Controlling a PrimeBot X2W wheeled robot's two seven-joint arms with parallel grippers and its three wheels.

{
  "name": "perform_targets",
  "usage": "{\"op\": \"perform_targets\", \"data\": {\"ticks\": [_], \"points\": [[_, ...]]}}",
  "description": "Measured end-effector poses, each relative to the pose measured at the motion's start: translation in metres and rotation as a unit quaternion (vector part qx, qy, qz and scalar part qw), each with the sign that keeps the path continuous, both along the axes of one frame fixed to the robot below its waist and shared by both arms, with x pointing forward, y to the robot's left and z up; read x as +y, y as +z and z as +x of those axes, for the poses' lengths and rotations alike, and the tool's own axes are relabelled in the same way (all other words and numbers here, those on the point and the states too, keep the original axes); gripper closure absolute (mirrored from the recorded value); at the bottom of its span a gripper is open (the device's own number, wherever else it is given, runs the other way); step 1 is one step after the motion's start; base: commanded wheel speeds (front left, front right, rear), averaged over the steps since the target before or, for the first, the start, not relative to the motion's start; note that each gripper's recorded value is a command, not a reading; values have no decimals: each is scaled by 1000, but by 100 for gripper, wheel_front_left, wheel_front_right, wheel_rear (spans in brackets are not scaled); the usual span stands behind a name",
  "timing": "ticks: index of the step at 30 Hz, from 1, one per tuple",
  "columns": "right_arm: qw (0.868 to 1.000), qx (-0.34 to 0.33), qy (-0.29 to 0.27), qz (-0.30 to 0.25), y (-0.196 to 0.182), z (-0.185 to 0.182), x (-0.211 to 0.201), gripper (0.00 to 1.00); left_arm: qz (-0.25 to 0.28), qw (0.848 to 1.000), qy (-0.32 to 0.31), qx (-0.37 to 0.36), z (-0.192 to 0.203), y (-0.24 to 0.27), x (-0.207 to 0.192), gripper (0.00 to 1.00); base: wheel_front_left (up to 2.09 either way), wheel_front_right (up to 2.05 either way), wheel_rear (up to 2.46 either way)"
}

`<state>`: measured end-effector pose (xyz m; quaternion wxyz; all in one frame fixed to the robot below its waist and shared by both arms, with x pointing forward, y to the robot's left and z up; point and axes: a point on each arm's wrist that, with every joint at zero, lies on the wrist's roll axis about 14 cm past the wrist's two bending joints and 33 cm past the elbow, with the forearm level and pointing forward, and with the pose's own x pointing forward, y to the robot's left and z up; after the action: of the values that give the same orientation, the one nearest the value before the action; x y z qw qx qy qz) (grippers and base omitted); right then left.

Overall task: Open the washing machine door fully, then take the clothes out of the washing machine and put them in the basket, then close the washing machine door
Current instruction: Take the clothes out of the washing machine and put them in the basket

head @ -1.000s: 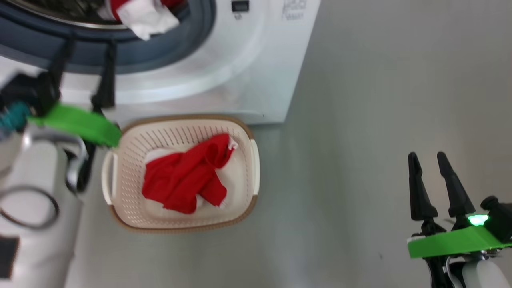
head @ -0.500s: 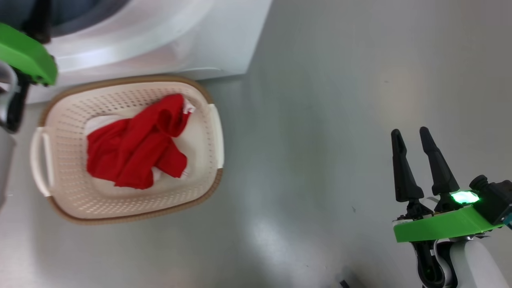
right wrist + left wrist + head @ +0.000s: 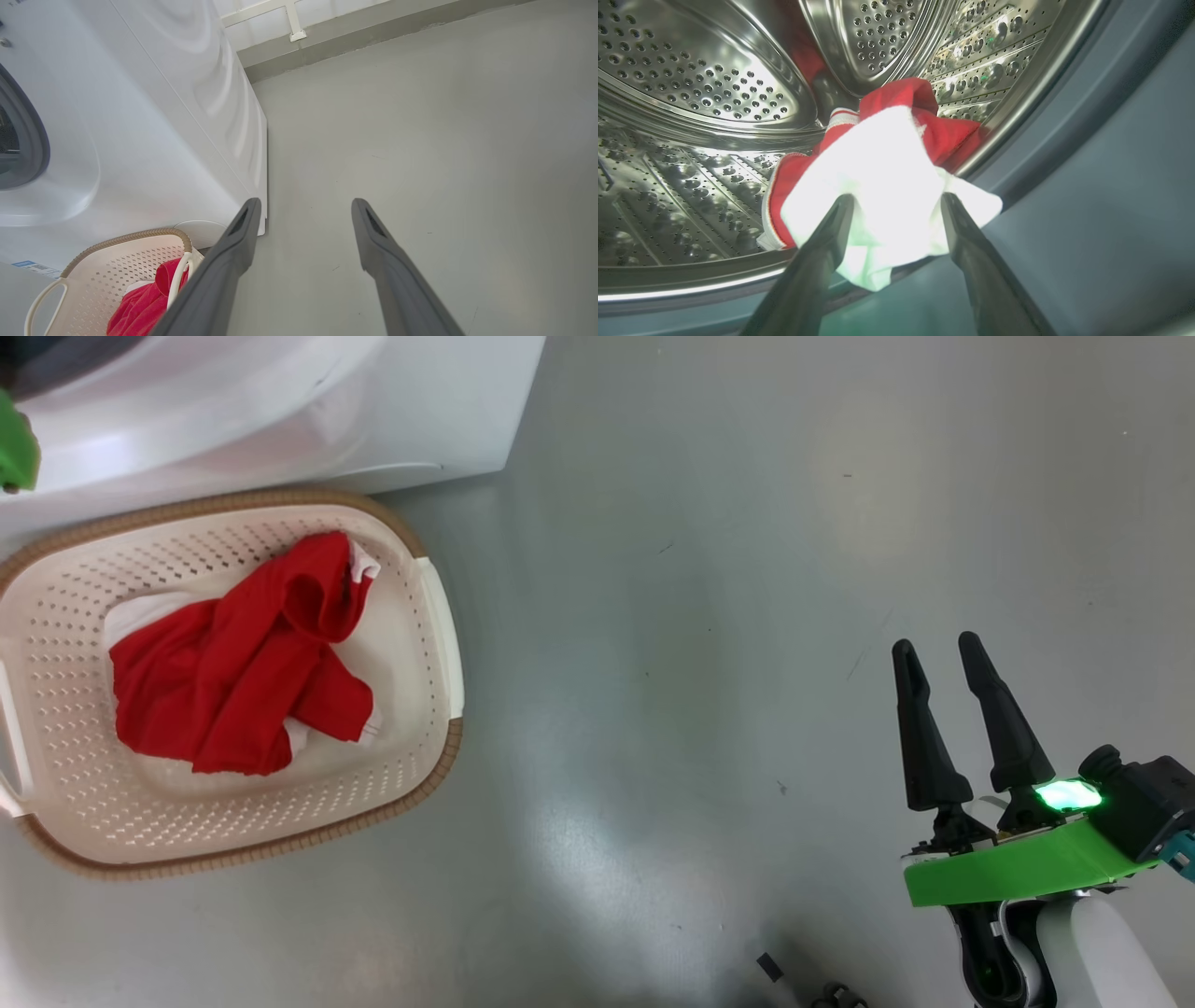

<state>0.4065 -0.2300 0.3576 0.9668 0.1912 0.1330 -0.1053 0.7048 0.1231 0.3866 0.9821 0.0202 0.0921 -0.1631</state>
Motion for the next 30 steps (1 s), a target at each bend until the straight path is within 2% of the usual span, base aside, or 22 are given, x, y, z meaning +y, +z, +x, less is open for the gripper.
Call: {"op": "perform_targets", "data": {"ticks": [5,6,9,11,12,14,19,30], "points": [[1000,-6,-1,-1,5,0,-1,0,5,1000,3,7,-1,-2,1,2,0,0,0],[1000,-7,-2,-1,6,0,-1,0,5,1000,2,7,-1,-2,1,24,0,0,0],[1000,-10,-1,-1,7,1,-1,0,5,1000,3,6,-1,0,1,72,0,0,0],[1000,-12,-1,-1,8,1,-1,0,5,1000,3,4,-1,2,2,80,0,0,0],[1000,-13,0,0,9,2,0,0,6,1000,4,3,-1,3,3,97,0,0,0],[1000,-15,1,1,10,3,1,0,8,1000,4,0,-1,5,4,100,0,0,0],[1000,-17,4,2,10,5,3,0,-7,1000,12,-20,2,20,6,100,0,0,0],[999,-38,10,0,21,14,6,0,-106,990,61,-66,-20,59,16,100,0,0,0]]}}
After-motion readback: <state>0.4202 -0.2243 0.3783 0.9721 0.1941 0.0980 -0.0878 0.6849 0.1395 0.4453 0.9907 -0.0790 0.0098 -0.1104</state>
